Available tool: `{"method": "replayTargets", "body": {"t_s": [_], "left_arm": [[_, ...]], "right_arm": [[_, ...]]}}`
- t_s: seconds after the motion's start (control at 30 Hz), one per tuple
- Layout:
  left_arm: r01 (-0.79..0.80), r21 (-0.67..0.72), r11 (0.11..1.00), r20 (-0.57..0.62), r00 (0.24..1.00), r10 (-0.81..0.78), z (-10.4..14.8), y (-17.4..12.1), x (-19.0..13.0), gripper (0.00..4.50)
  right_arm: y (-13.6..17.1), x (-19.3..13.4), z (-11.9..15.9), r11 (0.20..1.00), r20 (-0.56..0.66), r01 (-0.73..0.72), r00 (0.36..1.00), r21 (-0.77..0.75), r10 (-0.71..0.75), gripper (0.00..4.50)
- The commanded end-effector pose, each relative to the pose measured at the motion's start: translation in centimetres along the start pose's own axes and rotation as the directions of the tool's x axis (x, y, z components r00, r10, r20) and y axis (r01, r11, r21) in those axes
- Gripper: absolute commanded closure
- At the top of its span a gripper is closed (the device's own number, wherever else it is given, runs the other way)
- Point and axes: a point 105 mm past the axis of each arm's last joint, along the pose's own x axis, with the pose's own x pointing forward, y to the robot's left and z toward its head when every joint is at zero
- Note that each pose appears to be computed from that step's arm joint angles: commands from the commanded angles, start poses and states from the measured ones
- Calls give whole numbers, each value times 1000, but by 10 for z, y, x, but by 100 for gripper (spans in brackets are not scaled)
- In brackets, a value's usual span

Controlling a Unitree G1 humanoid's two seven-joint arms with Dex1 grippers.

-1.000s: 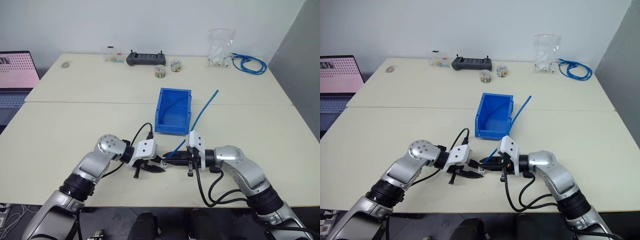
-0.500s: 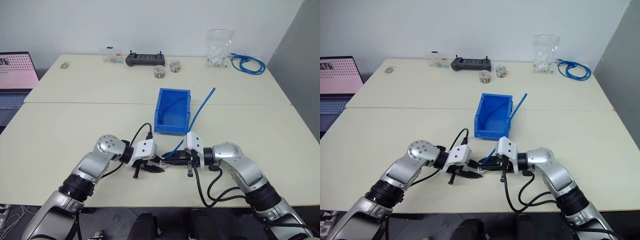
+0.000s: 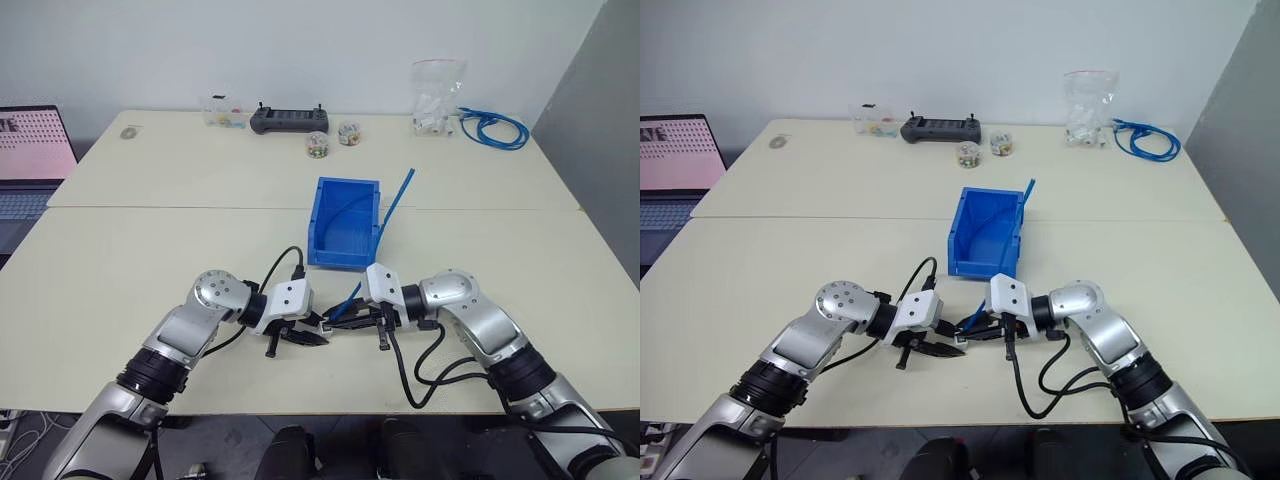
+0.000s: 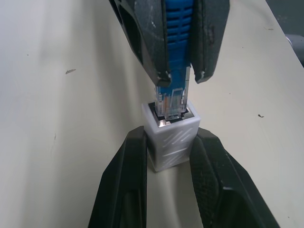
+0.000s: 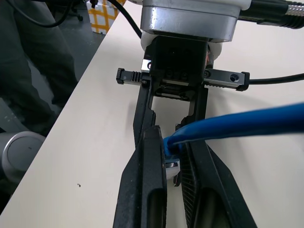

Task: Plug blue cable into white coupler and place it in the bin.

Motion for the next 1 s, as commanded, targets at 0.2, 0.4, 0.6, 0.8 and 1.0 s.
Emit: {"method": "replayTargets", "body": {"t_s": [0.2,0.4,0.6,0.8,1.0], "left_arm": [[3,-2,1000,-36,999,-3,-8,-2,2,358],[-6,-2,1000,-34,999,6,-8,-1,1,358],[-12,-7,1000,-26,1000,12,-6,-1,2,358],[-17,-14,1000,-21,1000,17,-5,-1,2,358],[-98,-17,995,-16,995,98,-6,5,-1,358]], "right_arm": [[13,8,-21,991,-93,-126,987,52,130,439],[14,14,-20,989,-89,-137,986,60,142,439],[27,19,-39,973,-171,-203,960,109,220,439],[36,19,-59,959,-234,-233,935,162,267,439],[12,12,-22,986,-98,-121,986,111,132,439]]}}
